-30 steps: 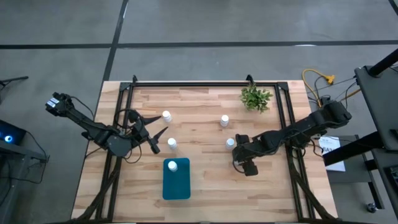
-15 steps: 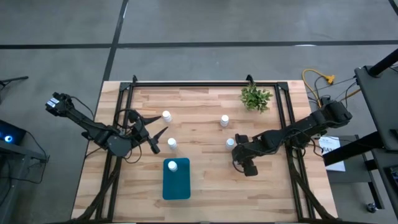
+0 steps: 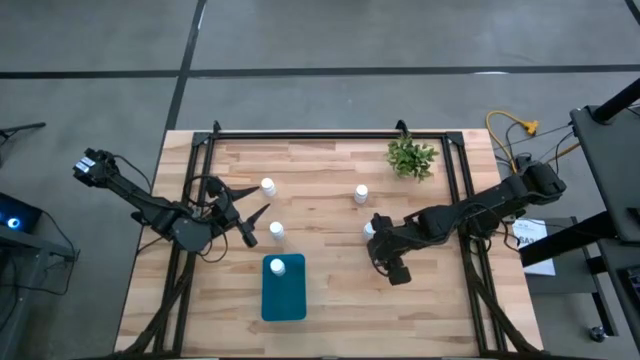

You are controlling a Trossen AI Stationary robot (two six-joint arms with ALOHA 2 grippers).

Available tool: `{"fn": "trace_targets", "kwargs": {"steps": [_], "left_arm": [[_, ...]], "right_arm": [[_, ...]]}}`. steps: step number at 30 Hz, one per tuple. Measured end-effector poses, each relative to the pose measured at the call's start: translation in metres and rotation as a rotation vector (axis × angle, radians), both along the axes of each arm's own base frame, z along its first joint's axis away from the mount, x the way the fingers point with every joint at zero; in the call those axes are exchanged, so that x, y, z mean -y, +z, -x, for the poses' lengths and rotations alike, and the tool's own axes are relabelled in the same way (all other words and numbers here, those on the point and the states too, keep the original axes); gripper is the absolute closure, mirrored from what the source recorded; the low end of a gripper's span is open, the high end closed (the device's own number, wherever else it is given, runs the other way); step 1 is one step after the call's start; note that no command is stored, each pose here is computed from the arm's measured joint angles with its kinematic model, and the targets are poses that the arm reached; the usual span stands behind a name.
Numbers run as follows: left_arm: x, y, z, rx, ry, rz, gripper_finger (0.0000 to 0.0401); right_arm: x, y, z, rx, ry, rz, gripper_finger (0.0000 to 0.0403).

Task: Pick and place pill bottles into a basket
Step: Put the white pill bottle into the blue bin

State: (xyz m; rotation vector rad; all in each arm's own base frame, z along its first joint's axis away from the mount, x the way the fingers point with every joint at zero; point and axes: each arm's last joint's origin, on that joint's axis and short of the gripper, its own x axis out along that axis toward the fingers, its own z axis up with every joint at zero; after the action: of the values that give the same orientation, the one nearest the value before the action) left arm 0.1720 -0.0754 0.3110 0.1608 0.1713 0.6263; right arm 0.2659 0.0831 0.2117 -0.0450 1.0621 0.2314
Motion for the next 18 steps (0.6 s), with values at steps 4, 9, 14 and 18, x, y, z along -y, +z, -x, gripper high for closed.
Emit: {"fn": "trace_targets", "kwargs": {"steps": [4, 9, 14, 18], "left_arm": [[0.0, 0.0, 0.0, 0.0, 0.0, 0.0, 0.0186], [0.0, 0.0, 0.0, 0.0, 0.0, 0.0, 0.0186], [0.0, 0.0, 0.0, 0.0, 0.0, 0.0, 0.0186], [0.0, 0.0, 0.0, -0.001, 0.0, 0.0, 0.0186]], "right_arm": [[-0.002, 0.018, -0.009, 0.069, 0.011, 0.012, 0.0255], [-0.005, 0.032, -0.022, 0.127, 0.044, 0.023, 0.0255], [-0.007, 0.038, -0.046, 0.128, 0.068, 0.041, 0.0255], [-0.011, 0.041, -0.072, 0.12, 0.105, 0.073, 0.0255]]}}
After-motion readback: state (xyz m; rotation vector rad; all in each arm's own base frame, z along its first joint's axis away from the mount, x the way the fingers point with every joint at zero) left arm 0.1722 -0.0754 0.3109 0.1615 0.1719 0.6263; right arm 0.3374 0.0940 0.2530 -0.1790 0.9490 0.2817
